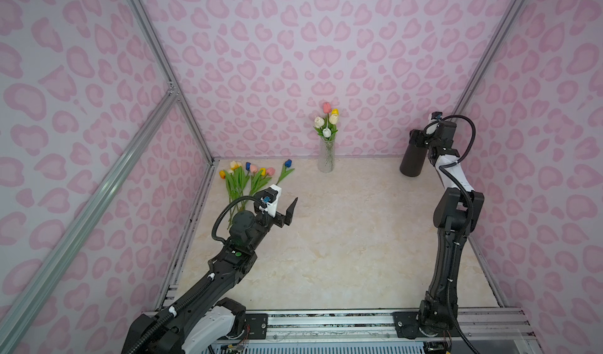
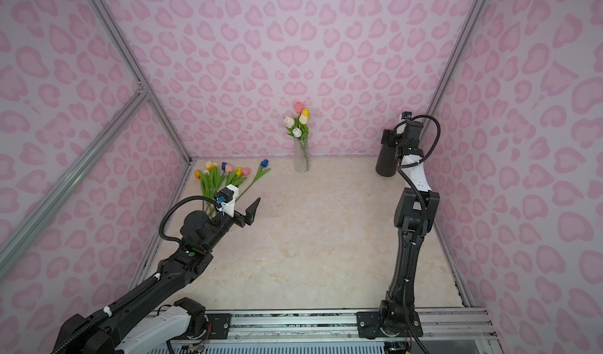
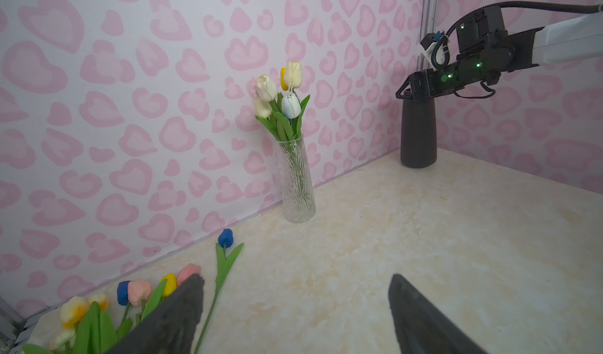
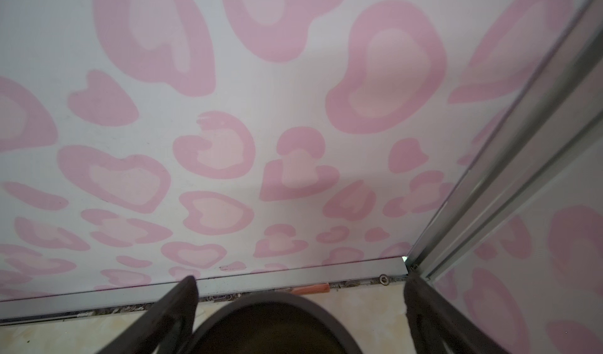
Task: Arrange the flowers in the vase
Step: 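Grasp the black cup with the right gripper and lift it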
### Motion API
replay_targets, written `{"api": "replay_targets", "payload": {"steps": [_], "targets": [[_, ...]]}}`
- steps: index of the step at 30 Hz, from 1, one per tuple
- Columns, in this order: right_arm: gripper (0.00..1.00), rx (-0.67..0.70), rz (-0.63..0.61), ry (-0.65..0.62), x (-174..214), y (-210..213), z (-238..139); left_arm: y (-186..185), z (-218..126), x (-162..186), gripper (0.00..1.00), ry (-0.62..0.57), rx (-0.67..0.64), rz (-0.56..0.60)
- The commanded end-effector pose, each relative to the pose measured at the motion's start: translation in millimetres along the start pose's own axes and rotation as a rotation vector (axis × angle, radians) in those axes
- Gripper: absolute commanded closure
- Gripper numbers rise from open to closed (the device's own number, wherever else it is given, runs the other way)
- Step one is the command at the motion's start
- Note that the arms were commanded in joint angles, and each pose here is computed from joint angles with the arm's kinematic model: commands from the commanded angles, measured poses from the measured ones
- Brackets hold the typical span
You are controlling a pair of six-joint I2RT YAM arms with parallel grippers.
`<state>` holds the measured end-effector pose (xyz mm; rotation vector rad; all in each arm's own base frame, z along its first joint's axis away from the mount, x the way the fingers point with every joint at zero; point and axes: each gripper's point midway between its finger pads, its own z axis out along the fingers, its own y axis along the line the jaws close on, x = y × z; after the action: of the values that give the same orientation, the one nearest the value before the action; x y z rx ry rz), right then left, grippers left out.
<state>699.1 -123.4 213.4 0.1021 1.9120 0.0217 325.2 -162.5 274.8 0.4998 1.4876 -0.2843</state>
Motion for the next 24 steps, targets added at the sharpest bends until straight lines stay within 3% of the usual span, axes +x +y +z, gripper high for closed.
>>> {"api": "replay_targets", "payload": {"steps": [1,6,15,24], "targets": [[0.07,-0.007,-0.028,0.020,12.5,1.2,9.9,4.7,-2.0,-10.2,0.10,-0.029,-0.024,0.018],[0.17,-0.009,-0.035,0.014,14.3,2.6,9.9,4.4,-1.0,-11.0,0.10,-0.029,-0.021,0.019],[0.43,-0.032,-0.058,-0.017,9.0,10.4,-4.5,5.6,0.9,-9.1,0.10,-0.025,-0.028,0.013],[0.60,-0.079,-0.033,-0.127,-8.5,44.6,-60.8,20.6,3.3,-5.7,0.10,-0.015,-0.110,-0.006]]}}
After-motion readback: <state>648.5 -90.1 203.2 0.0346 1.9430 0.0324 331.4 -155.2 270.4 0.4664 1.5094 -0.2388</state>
